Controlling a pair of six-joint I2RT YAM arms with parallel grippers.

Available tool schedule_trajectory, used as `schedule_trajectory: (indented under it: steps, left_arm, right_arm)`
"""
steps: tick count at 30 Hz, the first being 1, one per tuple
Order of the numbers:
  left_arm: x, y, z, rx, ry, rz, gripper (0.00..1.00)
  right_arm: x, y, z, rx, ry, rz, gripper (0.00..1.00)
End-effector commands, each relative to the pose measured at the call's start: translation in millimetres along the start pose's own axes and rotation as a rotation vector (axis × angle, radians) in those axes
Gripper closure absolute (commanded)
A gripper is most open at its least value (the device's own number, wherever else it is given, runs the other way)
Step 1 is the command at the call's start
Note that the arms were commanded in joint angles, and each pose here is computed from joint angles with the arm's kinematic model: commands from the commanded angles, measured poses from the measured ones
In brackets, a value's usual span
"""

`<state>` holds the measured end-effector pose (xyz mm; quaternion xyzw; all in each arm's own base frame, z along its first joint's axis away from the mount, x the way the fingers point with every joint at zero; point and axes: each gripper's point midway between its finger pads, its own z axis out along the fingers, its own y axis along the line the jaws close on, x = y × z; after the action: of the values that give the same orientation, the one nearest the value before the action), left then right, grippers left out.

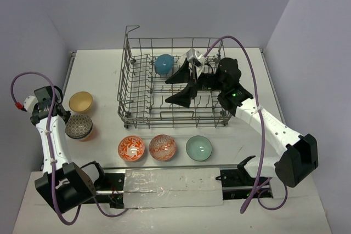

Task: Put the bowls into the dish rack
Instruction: Move the bowl to the corner of the board.

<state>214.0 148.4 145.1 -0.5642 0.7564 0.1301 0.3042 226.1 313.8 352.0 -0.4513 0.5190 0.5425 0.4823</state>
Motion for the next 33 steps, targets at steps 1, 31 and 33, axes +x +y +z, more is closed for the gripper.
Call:
schedule_trajectory:
  steps: [1,31,33]
  left_arm:
    - [-9,1,1,-0.012,-0.037,-0.031,0.62]
    - [10,10,30,-0.106,0.025,-0.025,0.61]
    - [10,10,29,-0.108,0.023,-0.025,0.61]
  right_arm:
    - [-5,-2,-4,0.017,-0.013,-0.038,0.09]
    - [3,-23,-7,0.100,0.019,-0.031,0.09]
    - [3,-24,-7,0.102,0.019,-0.030,0.09]
